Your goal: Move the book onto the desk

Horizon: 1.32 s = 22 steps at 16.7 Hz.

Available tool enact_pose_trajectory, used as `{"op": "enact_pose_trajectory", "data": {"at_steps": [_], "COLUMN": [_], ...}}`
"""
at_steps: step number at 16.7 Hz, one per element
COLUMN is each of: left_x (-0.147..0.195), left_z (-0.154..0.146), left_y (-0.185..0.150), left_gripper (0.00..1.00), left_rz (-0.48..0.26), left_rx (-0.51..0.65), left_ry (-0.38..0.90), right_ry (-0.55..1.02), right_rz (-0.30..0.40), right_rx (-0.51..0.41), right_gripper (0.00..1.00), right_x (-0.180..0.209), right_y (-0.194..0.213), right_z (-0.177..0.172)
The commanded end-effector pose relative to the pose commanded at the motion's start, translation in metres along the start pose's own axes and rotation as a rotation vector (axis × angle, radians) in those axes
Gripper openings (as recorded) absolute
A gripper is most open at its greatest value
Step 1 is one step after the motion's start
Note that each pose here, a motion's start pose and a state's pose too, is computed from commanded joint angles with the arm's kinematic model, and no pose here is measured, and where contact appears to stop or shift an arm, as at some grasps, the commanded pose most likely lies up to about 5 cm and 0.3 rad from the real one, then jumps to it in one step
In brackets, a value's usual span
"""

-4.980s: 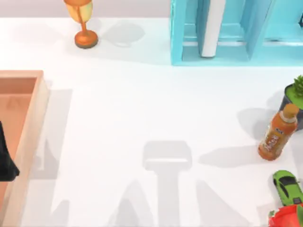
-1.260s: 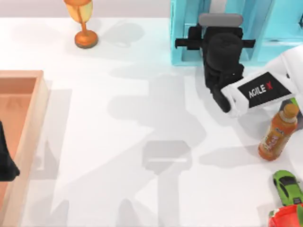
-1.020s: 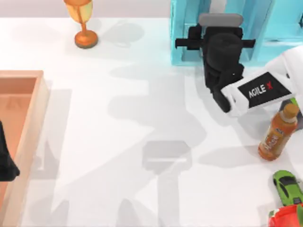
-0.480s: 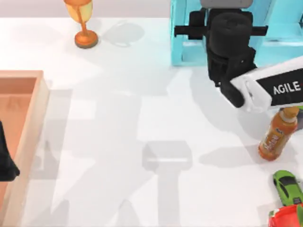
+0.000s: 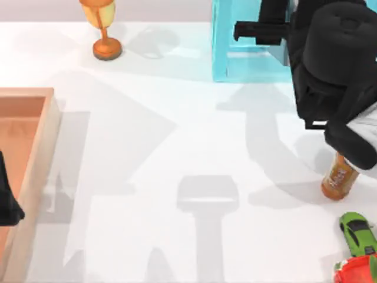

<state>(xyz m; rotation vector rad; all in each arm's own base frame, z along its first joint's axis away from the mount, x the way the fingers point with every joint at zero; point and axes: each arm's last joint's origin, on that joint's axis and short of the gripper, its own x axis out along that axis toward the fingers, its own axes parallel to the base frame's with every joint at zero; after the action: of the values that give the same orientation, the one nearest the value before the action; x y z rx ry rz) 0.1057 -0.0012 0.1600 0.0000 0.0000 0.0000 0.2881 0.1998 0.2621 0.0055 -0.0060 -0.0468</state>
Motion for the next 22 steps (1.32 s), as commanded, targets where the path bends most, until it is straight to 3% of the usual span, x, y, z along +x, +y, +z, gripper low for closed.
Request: {"op": "enact_pose_trajectory", "data": {"at_steps": [8, 12, 14, 16, 22], "left_x": [0.0, 0.0, 0.0, 0.0, 0.0], "left_z": [0.0, 0.0, 0.0, 0.0, 0.0], "left_y": [0.0, 0.0, 0.0, 0.0, 0.0], "left_gripper": [1.0, 1.0, 1.0, 1.0, 1.0], "left_rz": [0.0, 0.0, 0.0, 0.0, 0.0], "left_rx": [0.0, 0.0, 0.0, 0.0, 0.0], "left_ry": [0.0, 0.0, 0.0, 0.0, 0.0], "right_ry": [0.005, 0.003, 0.012, 0.025, 0.026], "right_rz": [0.008, 0.055, 0.099, 0.152, 0.333], "right_rx": [-0.002, -0.114, -0.253, -0.453, -1.196], "right_gripper": [0.0, 0.0, 0.0, 0.0, 0.0], "right_x": [-0.014, -0.024, -0.035, -0.052, -0.119], "right_y": [-0.002, 0.024, 0.047, 0.072, 0.127], "right_z": [0.003, 0.0, -0.009, -0.025, -0.091]}}
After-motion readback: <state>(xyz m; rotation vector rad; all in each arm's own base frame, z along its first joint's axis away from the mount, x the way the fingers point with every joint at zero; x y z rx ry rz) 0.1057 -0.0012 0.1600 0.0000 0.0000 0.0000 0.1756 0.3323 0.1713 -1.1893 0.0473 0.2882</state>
